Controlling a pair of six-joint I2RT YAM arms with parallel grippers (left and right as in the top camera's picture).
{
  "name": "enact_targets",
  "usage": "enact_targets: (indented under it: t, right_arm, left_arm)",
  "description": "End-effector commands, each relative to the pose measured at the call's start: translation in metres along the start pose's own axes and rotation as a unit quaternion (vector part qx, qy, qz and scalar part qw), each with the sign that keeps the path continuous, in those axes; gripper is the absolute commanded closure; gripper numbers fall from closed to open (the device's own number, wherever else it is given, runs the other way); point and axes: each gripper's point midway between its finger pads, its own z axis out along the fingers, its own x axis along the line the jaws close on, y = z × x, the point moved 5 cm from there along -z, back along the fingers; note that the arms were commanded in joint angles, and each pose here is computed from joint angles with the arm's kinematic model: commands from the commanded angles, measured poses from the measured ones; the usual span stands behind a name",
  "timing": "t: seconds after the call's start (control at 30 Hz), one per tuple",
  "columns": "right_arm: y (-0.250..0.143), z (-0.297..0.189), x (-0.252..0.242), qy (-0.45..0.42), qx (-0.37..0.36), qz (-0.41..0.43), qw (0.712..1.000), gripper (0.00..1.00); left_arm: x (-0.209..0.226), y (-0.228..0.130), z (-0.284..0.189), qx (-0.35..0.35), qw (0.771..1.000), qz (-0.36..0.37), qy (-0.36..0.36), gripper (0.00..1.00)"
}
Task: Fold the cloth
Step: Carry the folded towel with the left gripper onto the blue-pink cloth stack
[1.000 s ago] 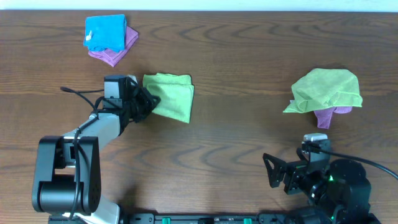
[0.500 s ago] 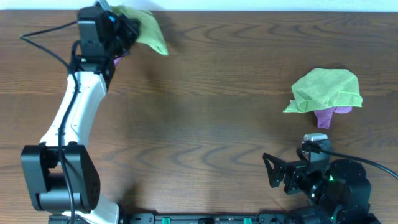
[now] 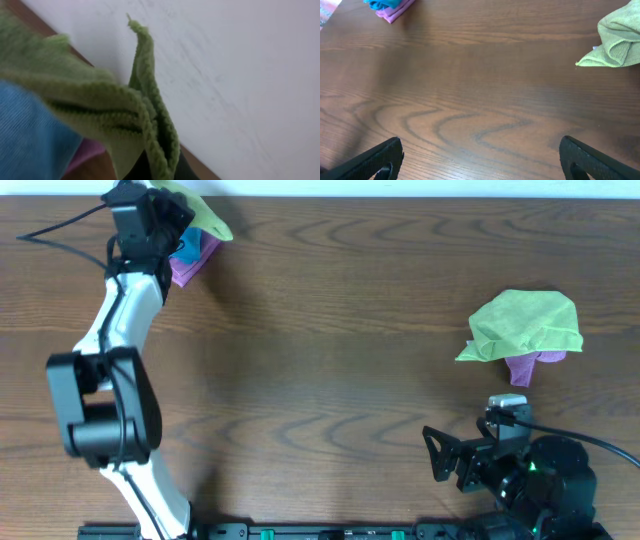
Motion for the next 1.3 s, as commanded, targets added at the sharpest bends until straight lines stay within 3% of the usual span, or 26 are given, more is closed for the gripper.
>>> enact_targets:
  t: [0.0,0.17,0.37,1.0,1.13,1.27]
  right_arm:
    - [-0.001,0.001,-0.002,-0.006,0.000,0.008,1.000,0.01]
    - [-0.001,0.001,-0.002,-0.006,0.000,0.008,1.000,0.01]
    - [-0.001,0.001,-0.002,-0.006,0.000,0.008,1.000,0.01]
    - [-0.001,0.001,-0.002,-0.006,0.000,0.008,1.000,0.01]
    - [-0.001,0.001,-0.002,-0.006,0.000,0.008,1.000,0.01]
    - [-0.001,0.001,-0.002,-0.006,0.000,0.008,1.000,0.01]
  left_arm:
    - [-0.016,0.023,0.012,-0.033,0.999,0.026,-0.018,0.94]
    - [-0.026,0.042,0.028,-0.063,0.997,0.035,-0.026,0.94]
    - [-0.008,0.044,0.029,-0.081,0.995,0.052,0.033,0.94]
    - [0.064,0.004,0.040,0.008,0.986,0.048,0.161,0.94]
    - [0.079,0.002,0.034,0.028,0.981,0.041,0.188,0.90]
    - [0.091,0.003,0.029,0.038,0.977,0.034,0.207,0.79]
